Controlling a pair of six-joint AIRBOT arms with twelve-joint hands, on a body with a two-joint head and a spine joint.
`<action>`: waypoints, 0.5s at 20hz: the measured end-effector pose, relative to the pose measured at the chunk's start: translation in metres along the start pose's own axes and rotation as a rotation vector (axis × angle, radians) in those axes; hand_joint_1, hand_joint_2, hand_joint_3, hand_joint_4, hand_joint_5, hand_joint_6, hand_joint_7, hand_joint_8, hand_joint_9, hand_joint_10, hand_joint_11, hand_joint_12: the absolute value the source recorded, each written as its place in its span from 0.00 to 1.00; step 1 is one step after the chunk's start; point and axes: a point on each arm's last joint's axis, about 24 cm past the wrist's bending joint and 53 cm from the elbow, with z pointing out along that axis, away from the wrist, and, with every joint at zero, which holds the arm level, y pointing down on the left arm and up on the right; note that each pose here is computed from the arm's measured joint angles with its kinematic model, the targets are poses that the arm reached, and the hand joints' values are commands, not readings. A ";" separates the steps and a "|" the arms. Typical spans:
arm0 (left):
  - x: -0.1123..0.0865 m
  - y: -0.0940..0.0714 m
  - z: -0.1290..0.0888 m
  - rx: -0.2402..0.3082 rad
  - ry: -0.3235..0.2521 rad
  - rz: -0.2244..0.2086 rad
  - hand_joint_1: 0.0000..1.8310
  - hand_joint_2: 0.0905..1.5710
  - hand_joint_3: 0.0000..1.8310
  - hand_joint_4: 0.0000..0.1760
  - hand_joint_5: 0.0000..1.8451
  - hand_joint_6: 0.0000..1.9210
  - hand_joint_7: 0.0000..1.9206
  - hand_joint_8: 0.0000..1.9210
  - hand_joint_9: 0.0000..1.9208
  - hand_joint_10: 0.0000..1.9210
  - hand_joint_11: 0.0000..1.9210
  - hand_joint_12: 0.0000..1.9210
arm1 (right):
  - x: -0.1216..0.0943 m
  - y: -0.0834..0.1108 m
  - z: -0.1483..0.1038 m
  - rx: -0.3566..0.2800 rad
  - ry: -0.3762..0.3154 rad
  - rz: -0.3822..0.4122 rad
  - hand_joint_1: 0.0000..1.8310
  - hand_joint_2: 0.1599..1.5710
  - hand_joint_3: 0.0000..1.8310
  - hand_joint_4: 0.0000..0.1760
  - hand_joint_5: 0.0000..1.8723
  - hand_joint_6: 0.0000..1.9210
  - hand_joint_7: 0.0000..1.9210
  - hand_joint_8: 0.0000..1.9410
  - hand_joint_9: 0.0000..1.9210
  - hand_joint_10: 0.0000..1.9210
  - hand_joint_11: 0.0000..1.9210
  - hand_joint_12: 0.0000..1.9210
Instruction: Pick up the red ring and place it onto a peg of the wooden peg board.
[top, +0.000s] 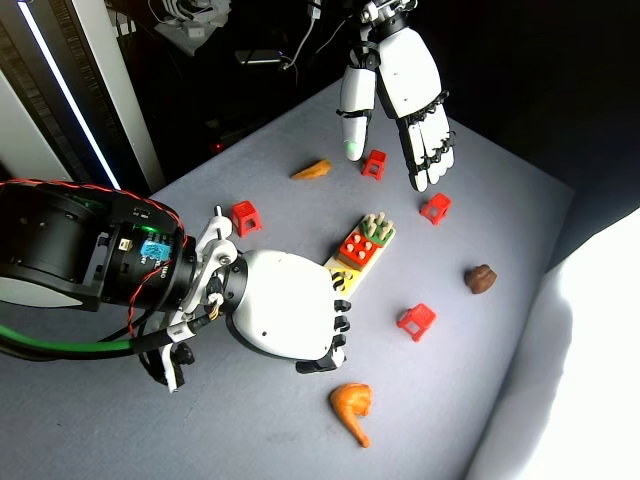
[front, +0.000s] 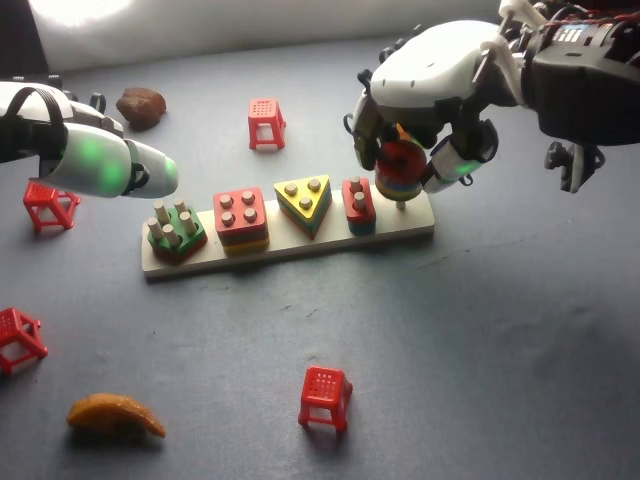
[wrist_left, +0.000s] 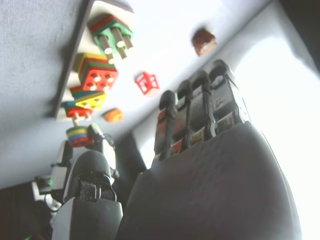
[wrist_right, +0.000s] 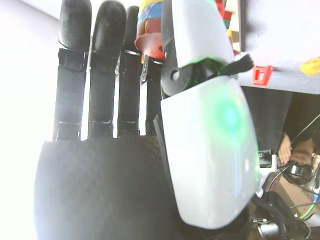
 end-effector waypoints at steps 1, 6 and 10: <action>0.000 0.000 0.000 0.000 0.000 0.000 0.00 0.78 0.00 0.00 0.06 0.00 0.03 0.00 0.00 0.00 0.00 0.00 | 0.000 0.001 0.001 -0.002 0.000 -0.009 0.75 0.68 0.00 0.00 0.49 0.58 0.52 0.42 0.46 0.64 0.40 0.61; 0.000 0.000 0.000 0.001 0.000 0.000 0.00 0.77 0.00 0.00 0.05 0.00 0.03 0.00 0.01 0.00 0.00 0.00 | 0.006 -0.001 0.003 -0.001 0.001 -0.018 0.75 0.68 0.00 0.00 0.50 0.56 0.52 0.42 0.47 0.64 0.40 0.62; 0.000 0.000 0.000 0.000 0.000 0.000 0.00 0.77 0.00 0.00 0.07 0.01 0.04 0.01 0.01 0.00 0.00 0.00 | 0.010 -0.011 0.004 0.013 -0.002 -0.017 0.75 0.68 0.00 0.00 0.50 0.57 0.51 0.43 0.46 0.64 0.40 0.62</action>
